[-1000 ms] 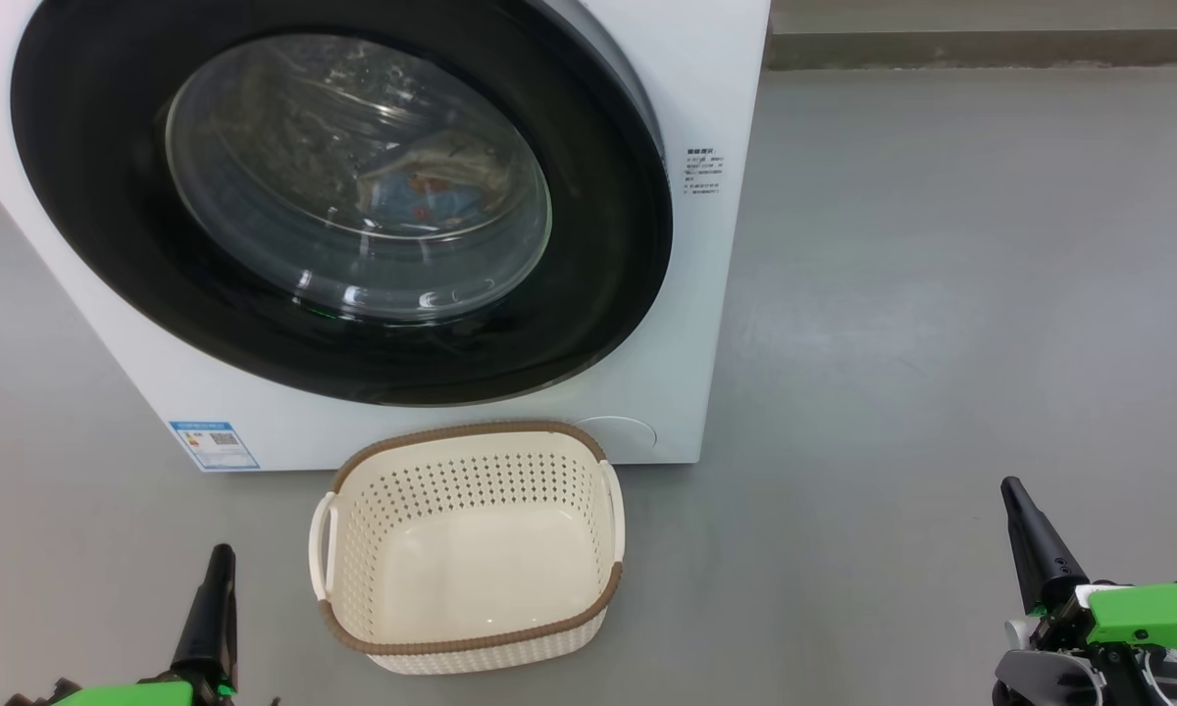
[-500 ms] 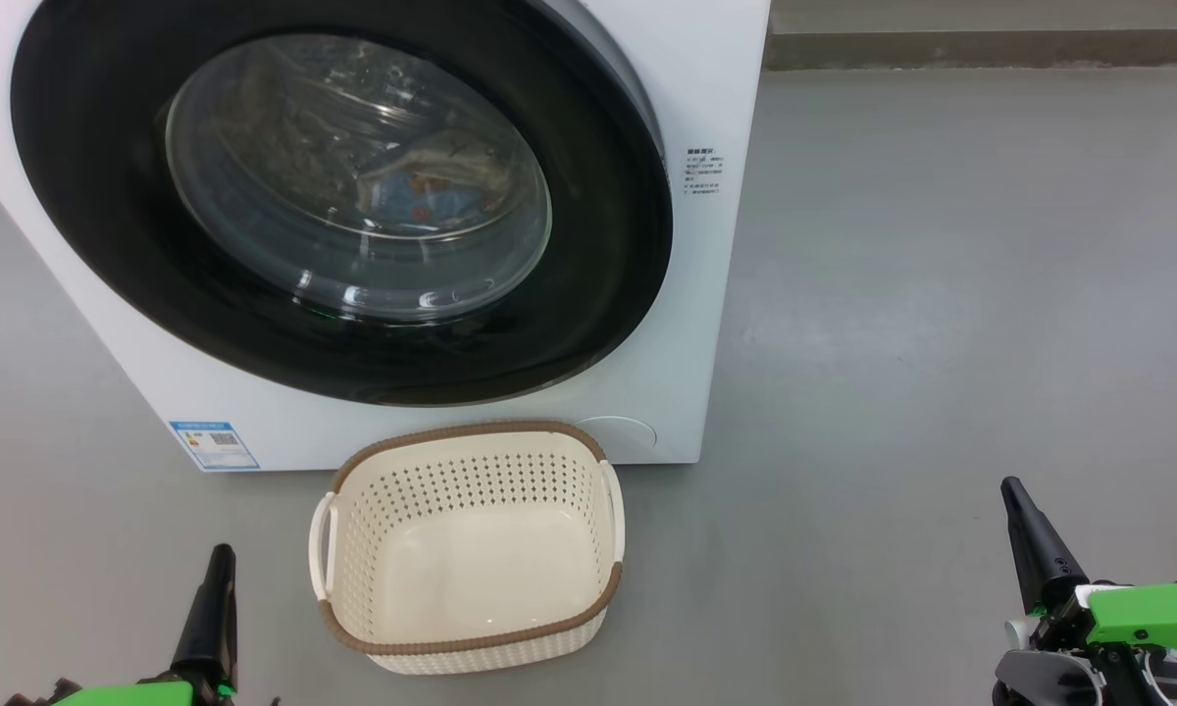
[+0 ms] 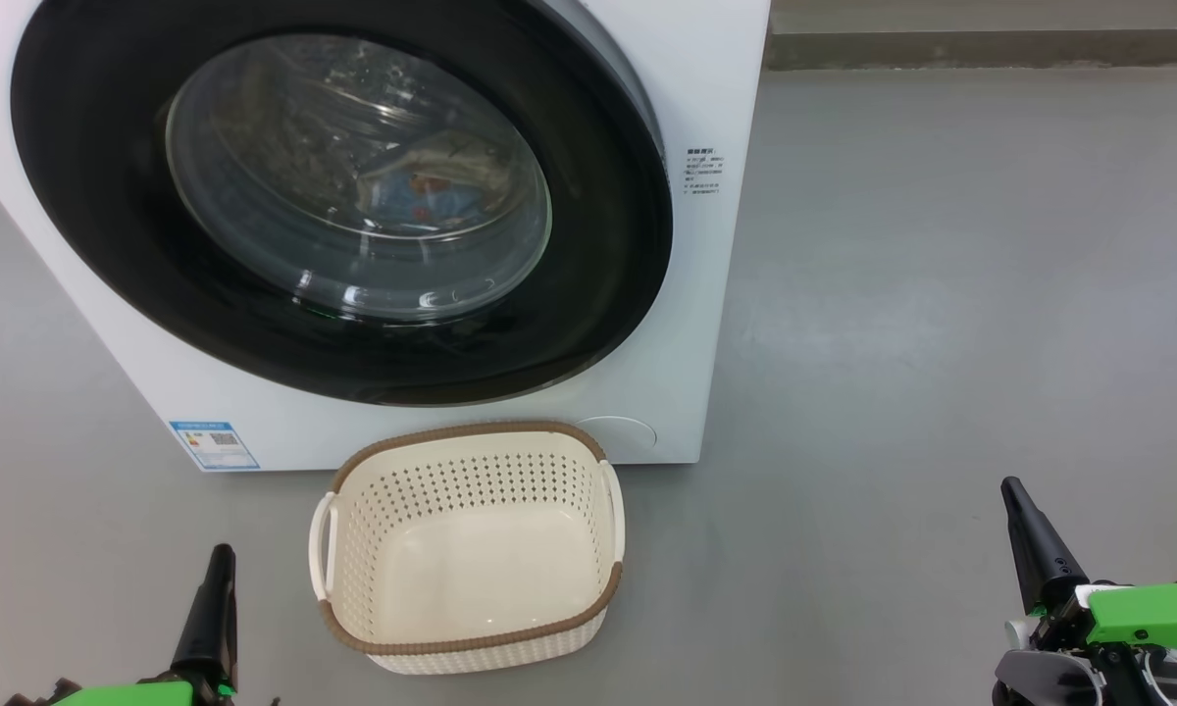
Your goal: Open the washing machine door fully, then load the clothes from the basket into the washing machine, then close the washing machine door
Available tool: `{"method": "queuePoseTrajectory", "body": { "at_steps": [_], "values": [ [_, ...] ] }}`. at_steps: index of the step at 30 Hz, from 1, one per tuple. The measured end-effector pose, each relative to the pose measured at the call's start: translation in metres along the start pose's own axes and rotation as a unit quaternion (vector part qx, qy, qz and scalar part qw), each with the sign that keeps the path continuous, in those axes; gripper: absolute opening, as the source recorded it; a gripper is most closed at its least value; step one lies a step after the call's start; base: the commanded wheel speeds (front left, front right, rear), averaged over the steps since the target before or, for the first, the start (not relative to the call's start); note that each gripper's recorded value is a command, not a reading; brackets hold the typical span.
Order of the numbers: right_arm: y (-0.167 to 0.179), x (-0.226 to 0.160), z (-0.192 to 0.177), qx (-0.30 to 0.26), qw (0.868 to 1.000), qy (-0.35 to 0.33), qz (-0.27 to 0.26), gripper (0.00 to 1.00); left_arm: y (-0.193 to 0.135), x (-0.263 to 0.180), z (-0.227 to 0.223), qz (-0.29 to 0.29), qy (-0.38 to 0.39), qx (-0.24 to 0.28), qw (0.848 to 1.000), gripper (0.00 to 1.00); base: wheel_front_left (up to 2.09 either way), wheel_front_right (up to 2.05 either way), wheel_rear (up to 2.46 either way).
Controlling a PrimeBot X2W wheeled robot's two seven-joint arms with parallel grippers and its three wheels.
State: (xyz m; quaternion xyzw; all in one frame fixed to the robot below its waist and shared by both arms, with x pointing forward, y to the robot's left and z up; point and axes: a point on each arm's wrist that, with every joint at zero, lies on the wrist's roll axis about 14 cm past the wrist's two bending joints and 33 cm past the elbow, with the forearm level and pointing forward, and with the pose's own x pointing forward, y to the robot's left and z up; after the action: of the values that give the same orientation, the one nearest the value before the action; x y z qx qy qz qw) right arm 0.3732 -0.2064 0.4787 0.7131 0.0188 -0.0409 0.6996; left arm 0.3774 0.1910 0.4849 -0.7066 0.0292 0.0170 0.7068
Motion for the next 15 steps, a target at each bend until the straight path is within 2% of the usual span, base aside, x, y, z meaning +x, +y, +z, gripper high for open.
{"method": "queuePoseTrajectory", "body": {
  "at_steps": [15],
  "values": [
    [0.0000,0.0000,0.0001,0.000,1.000,0.000,0.000,0.00,0.0000,0.0000,0.0000,0.000,0.000,0.000,1.000,0.00,0.00,0.00,0.00]
  ]
}}
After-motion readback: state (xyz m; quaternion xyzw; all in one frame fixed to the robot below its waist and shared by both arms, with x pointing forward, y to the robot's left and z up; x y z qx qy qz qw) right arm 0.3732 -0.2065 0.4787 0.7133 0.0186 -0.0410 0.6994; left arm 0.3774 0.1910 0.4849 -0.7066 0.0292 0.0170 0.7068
